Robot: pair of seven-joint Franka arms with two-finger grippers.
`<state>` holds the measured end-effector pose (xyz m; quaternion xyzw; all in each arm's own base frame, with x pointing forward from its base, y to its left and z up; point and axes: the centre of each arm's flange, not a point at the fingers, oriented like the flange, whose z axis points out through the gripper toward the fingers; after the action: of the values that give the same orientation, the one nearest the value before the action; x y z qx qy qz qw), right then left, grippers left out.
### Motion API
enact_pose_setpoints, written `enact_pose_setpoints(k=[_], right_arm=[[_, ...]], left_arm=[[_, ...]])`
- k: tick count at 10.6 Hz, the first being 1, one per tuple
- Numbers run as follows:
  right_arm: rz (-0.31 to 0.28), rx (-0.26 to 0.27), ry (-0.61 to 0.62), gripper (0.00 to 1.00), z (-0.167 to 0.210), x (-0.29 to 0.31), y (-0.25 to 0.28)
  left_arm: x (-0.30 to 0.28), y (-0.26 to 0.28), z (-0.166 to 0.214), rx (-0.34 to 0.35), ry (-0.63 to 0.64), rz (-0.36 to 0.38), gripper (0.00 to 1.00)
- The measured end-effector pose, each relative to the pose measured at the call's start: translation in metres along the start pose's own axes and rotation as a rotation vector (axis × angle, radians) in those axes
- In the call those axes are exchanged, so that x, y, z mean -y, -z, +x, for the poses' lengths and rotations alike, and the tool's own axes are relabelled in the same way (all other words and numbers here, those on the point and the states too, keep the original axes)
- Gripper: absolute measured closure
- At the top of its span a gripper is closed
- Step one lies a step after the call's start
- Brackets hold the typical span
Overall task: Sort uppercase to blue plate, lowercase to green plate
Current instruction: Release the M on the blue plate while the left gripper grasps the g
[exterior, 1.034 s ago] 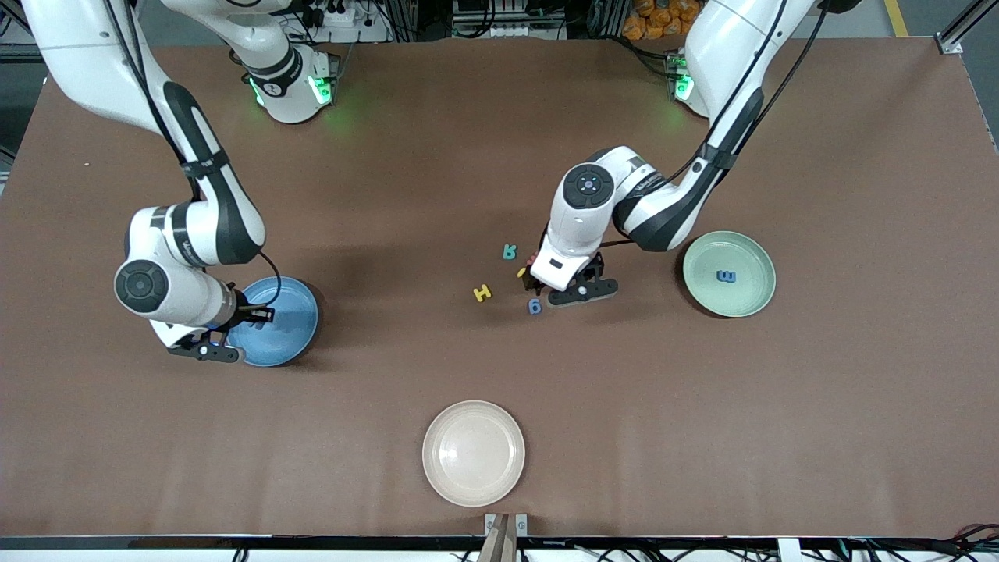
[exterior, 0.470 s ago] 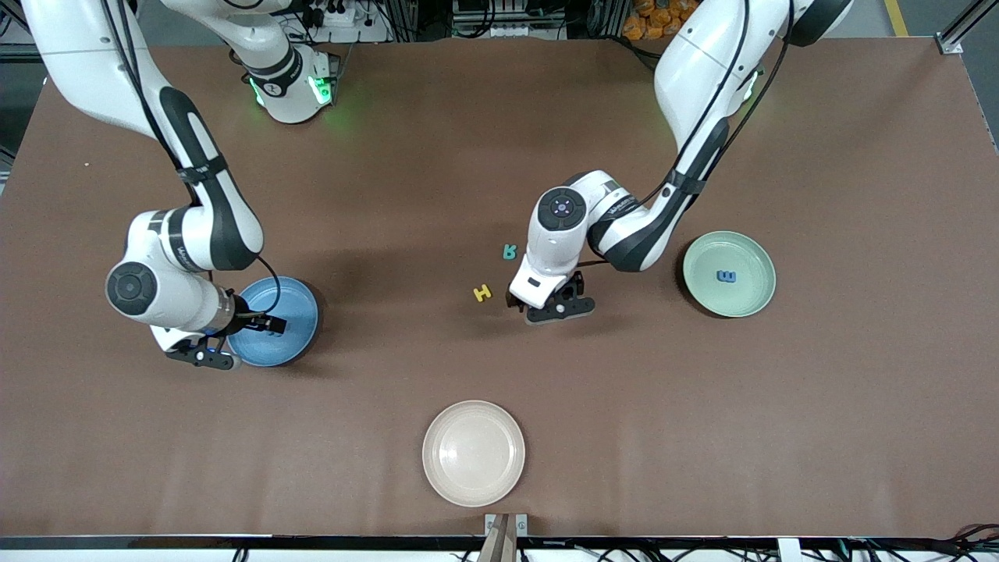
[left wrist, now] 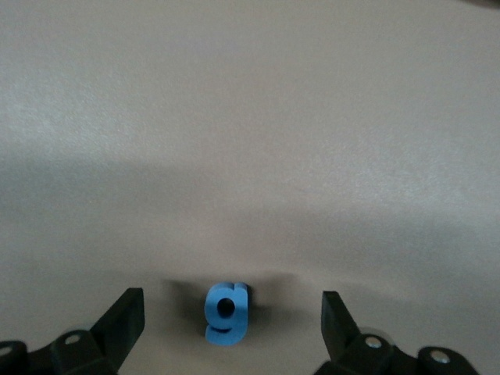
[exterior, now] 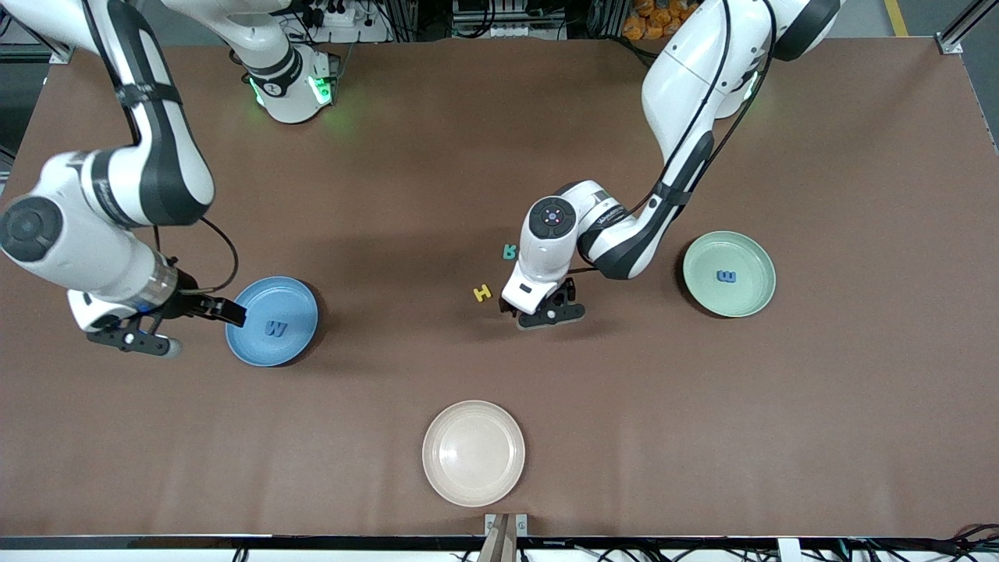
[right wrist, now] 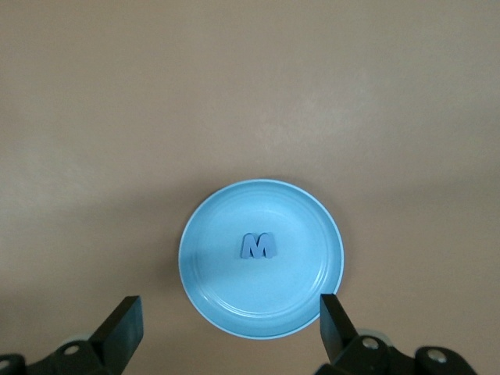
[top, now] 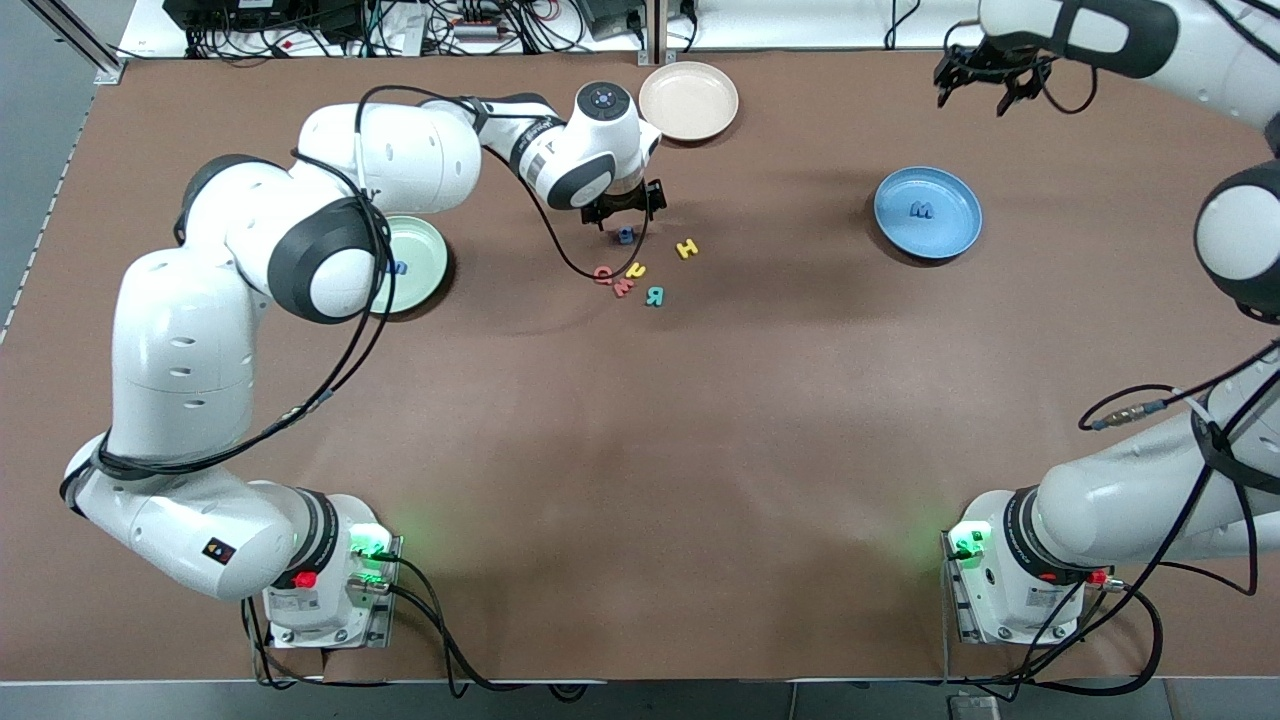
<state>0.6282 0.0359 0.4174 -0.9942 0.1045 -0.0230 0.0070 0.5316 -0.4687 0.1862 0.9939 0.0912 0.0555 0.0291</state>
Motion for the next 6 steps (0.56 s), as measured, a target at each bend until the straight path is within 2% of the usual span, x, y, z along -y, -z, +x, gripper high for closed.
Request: enact_pose_setpoints(k=[3,5,6], right_arm=[[0.007,-0.040,0.003,0.00,0.000,-0.009,0.027],[0.008,-0.063,0.046,0.00,-0.003,-0.019,0.050],[0.007,-0.074,0.058,0.00,-0.005,-0.025,0.062]], left_arm=[[-0.002,-0.010,-0.009,0.012,-0.010,0.011,0.02],[-0.003,-0.016,-0.015,0.019,-0.017,0.018,0.07],[-0.003,-0.017,-0.015,0.019,-0.017,0.019,0.18]])
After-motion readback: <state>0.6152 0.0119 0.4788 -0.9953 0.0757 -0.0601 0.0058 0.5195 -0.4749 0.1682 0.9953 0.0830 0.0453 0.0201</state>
